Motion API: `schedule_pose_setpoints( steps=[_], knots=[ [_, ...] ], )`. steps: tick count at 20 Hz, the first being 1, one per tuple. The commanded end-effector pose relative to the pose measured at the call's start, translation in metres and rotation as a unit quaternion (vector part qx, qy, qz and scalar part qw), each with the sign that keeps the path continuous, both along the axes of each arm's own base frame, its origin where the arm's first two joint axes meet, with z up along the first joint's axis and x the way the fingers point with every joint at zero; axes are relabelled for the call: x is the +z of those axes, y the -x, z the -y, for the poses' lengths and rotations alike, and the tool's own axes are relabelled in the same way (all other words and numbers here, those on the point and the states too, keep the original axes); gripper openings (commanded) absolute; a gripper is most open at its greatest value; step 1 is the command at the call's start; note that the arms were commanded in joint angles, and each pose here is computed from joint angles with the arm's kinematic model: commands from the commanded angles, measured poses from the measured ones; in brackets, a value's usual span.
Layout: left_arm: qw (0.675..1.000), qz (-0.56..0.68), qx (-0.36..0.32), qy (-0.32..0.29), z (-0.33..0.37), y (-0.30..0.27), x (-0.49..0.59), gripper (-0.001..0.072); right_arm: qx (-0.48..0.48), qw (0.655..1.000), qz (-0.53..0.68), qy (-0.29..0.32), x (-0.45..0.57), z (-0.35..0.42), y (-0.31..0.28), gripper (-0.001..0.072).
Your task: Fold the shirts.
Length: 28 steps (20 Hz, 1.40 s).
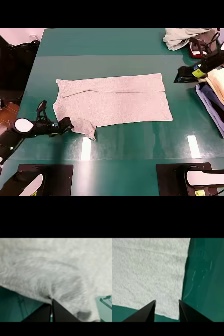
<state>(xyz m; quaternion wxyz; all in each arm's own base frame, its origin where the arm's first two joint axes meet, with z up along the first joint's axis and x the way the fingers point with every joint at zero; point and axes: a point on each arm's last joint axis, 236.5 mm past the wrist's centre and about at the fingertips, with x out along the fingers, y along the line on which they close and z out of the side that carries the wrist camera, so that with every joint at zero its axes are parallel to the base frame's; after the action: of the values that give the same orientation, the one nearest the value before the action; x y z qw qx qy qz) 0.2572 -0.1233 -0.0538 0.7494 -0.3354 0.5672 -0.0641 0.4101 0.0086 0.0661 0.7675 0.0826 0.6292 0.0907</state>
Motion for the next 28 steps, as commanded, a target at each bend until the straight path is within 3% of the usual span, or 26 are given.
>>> schedule_pose_setpoints(
  steps=[1,3,9,21,22,24,28],
  knots=[
    [0.997,0.043,-0.067,-0.023,0.004,-0.013,0.034,0.0021,-0.034,0.997,-0.063,-0.011,-0.028,0.028,0.042,0.0336],
    [0.994,0.062,-0.087,-0.028,0.006,-0.019,0.052,0.0021,-0.056,0.993,-0.104,-0.024,-0.057,0.039,0.073,0.0336],
    [0.993,0.062,-0.094,-0.026,0.008,-0.019,0.059,0.0021,-0.065,0.975,-0.151,-0.146,-0.120,0.012,0.121,0.0337],
    [0.993,0.053,-0.102,-0.025,0.009,-0.014,0.058,0.0021,-0.050,0.985,-0.115,-0.117,-0.150,-0.009,0.109,0.0336],
    [0.993,0.053,-0.102,-0.025,0.009,-0.014,0.058,0.0021,-0.048,0.986,-0.113,-0.116,-0.150,-0.011,0.108,0.0298],
    [0.993,0.052,-0.102,-0.025,0.009,-0.013,0.058,0.0021,-0.048,0.986,-0.110,-0.114,-0.150,-0.010,0.107,0.0038],
    [0.992,0.026,-0.120,-0.017,0.013,0.001,0.055,0.0021,-0.060,0.987,-0.099,-0.115,-0.135,0.000,0.110,0.0012]
  ],
)
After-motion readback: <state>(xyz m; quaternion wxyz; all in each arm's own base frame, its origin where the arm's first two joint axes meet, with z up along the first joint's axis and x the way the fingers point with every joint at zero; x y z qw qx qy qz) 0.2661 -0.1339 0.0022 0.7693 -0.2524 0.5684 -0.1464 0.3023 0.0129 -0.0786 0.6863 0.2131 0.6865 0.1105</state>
